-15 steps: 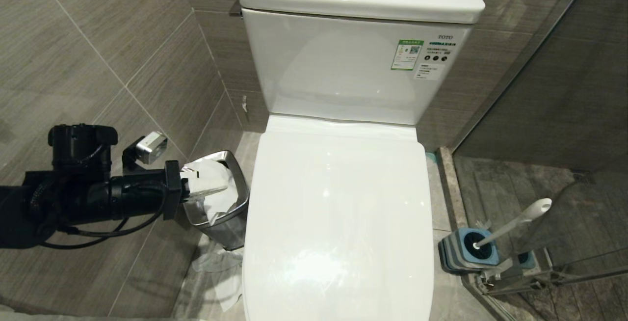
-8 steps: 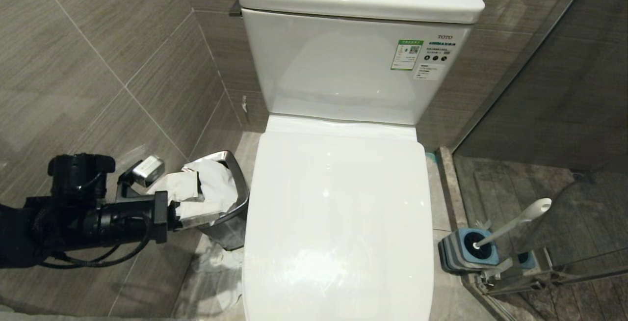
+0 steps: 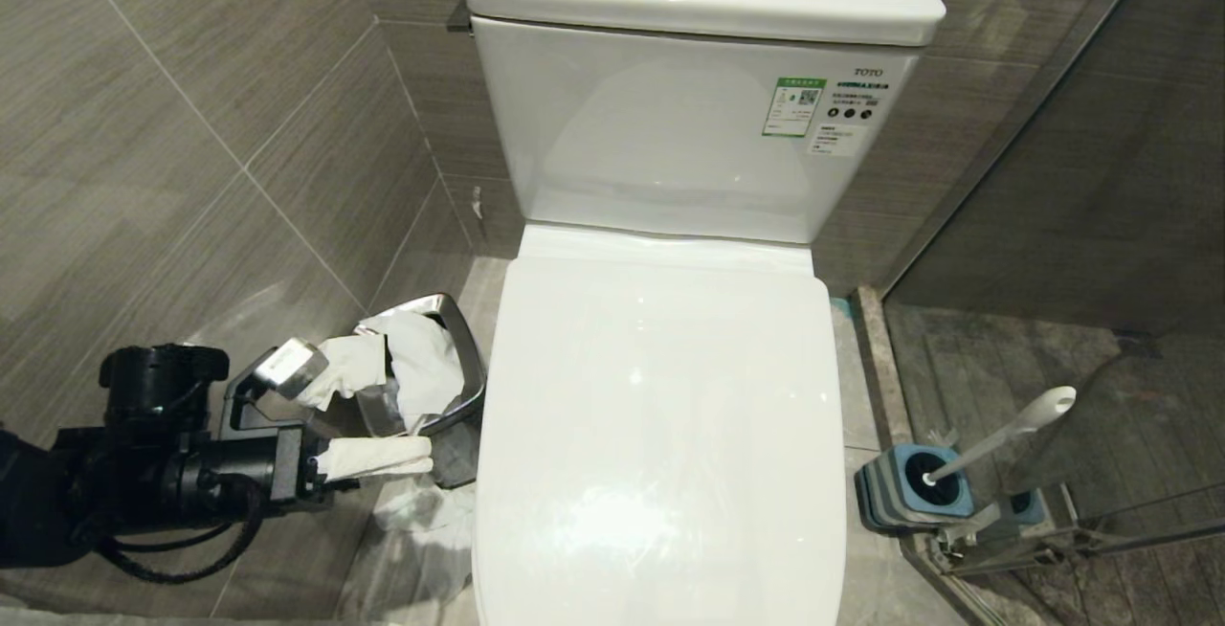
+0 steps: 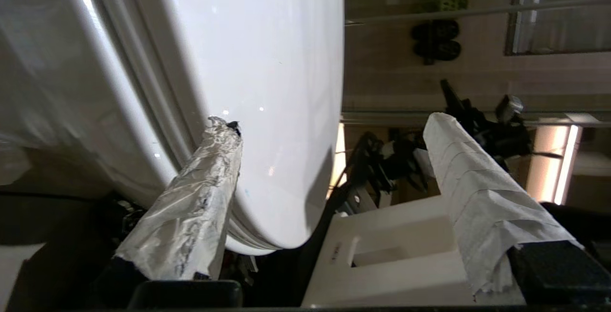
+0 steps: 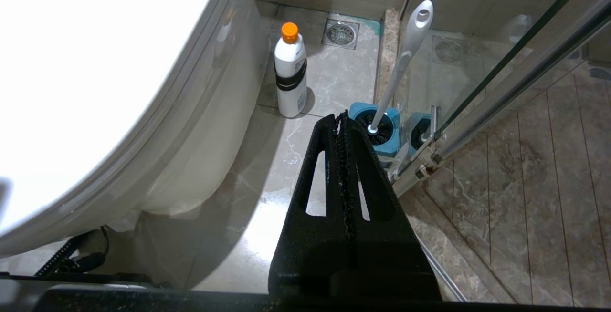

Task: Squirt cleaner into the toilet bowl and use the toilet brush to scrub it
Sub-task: Use the left hand to lift the toilet lid slightly

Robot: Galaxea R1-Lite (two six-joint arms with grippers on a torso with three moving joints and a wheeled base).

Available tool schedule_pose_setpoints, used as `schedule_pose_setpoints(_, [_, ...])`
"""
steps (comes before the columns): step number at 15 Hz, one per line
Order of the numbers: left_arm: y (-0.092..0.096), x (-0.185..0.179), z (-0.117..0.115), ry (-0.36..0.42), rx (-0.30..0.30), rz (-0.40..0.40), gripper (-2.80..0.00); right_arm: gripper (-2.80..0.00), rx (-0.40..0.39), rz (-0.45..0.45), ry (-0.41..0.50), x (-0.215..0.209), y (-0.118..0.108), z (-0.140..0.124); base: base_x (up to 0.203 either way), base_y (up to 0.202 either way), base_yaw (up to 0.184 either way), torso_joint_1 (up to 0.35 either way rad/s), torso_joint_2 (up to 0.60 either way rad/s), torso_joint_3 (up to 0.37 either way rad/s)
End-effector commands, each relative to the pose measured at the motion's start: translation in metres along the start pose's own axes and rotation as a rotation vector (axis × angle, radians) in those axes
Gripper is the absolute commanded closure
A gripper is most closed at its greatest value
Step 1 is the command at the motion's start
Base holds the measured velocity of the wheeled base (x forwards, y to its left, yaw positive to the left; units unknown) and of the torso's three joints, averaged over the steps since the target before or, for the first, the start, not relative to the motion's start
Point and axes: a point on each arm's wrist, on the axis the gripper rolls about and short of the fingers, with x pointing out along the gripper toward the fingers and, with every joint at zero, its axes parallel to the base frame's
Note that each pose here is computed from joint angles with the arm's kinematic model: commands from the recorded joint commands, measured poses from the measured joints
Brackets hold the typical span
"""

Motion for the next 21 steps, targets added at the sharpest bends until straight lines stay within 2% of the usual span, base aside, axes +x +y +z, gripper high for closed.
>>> schedule_pose_setpoints(1, [0.004, 0.001, -0.003, 0.009, -0.005, -0.022, -2.8, 0.0, 0.0, 0.0, 0.001, 0.0, 0.0, 0.0, 0.0, 0.0, 0.0, 0.0, 0.0, 0.0])
schedule_pose_setpoints(3, [0.012, 0.002, -0.005, 0.014, -0.005, -0.027, -2.8, 0.0, 0.0, 0.0, 0.001, 0.0, 0.0, 0.0, 0.0, 0.0, 0.0, 0.0, 0.0, 0.0])
schedule_pose_setpoints(6, [0.02, 0.002, -0.008, 0.027, 0.001, -0.1, -2.8, 0.0, 0.0, 0.0, 0.001, 0.0, 0.0, 0.0, 0.0, 0.0, 0.0, 0.0, 0.0, 0.0])
schedule_pose_setpoints(8, [0.025, 0.004, -0.011, 0.031, 0.01, -0.1, -2.8, 0.0, 0.0, 0.0, 0.001, 0.0, 0.0, 0.0, 0.0, 0.0, 0.0, 0.0, 0.0, 0.0])
schedule_pose_setpoints(14, [0.029, 0.009, -0.018, 0.044, 0.034, -0.027, -2.8, 0.0, 0.0, 0.0, 0.001, 0.0, 0.0, 0.0, 0.0, 0.0, 0.0, 0.0, 0.0, 0.0])
schedule_pose_setpoints(18, [0.022, 0.013, -0.024, 0.063, 0.034, -0.021, -2.8, 0.0, 0.0, 0.0, 0.001, 0.0, 0.0, 0.0, 0.0, 0.0, 0.0, 0.0, 0.0, 0.0])
schedule_pose_setpoints(21, [0.023, 0.016, -0.038, 0.087, 0.042, 0.0, -2.8, 0.0, 0.0, 0.0, 0.001, 0.0, 0.0, 0.0, 0.0, 0.0, 0.0, 0.0, 0.0, 0.0])
